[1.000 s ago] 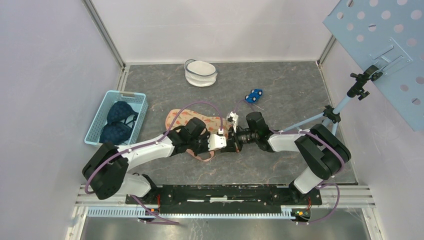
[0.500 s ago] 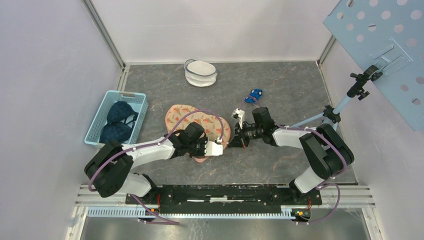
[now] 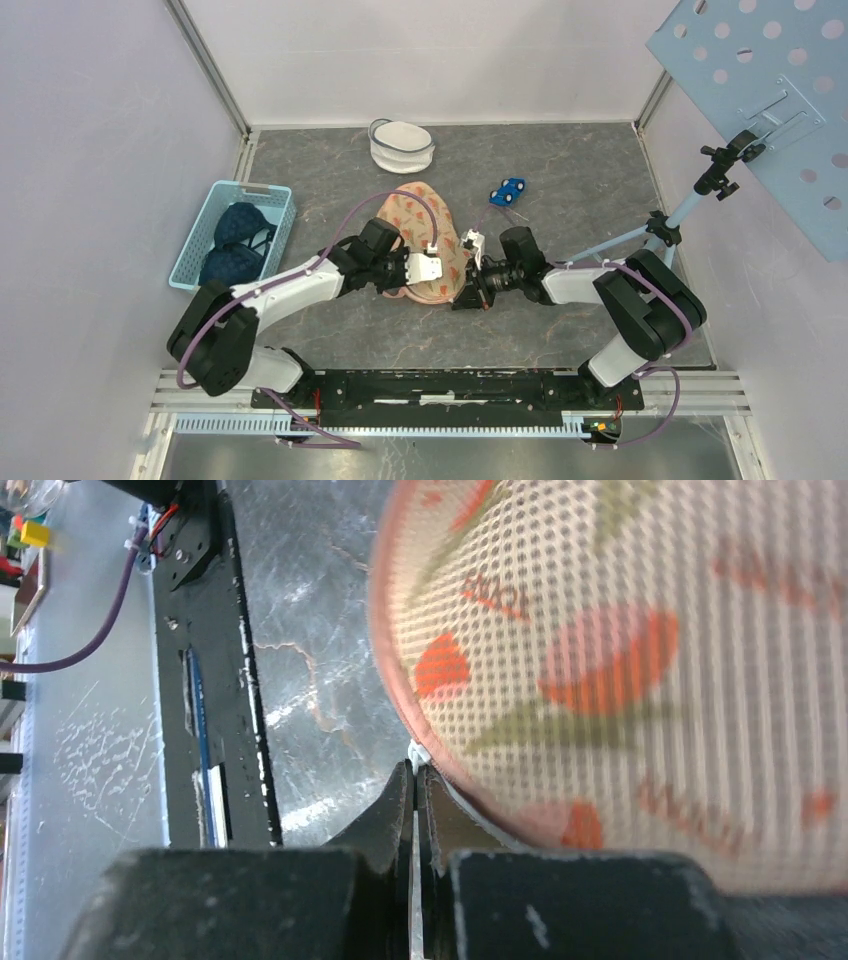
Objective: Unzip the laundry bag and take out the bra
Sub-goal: Unzip the laundry bag at the center of the board.
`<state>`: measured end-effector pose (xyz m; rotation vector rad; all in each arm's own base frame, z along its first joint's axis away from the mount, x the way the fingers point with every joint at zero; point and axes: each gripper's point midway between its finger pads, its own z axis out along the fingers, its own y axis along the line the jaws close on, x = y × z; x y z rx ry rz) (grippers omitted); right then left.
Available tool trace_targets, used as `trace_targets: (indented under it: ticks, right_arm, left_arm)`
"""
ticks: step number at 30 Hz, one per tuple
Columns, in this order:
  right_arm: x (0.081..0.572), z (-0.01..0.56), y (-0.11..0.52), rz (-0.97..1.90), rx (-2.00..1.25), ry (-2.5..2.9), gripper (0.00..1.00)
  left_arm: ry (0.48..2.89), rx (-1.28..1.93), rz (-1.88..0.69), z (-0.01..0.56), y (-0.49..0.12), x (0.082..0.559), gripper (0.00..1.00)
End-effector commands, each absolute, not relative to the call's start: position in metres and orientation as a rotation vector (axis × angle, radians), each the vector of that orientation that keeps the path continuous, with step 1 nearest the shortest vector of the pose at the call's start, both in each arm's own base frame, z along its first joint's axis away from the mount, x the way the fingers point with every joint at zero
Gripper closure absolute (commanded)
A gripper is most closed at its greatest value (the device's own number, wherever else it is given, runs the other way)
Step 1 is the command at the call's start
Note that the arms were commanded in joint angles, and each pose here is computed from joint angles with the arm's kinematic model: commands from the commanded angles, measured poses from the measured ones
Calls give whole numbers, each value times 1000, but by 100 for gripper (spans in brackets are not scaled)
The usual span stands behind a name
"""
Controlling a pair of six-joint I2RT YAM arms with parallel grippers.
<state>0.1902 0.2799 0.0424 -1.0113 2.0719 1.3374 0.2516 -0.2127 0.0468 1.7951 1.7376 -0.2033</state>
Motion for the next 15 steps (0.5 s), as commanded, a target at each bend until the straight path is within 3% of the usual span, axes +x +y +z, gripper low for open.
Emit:
trace_targets:
  ticks: [1, 7, 15]
  right_arm:
    - [185, 66, 297, 1396, -1046, 1962, 100]
    - [186, 73, 311, 1424, -1051, 1943, 100]
    - [187, 75, 317, 1418, -1060, 1942, 100]
  left_arm:
    - [1725, 1675, -416, 95, -232, 230, 71]
    - [1727, 1634, -531, 113, -238, 207, 50]
    - [1644, 1676, -631, 114, -262, 202, 41]
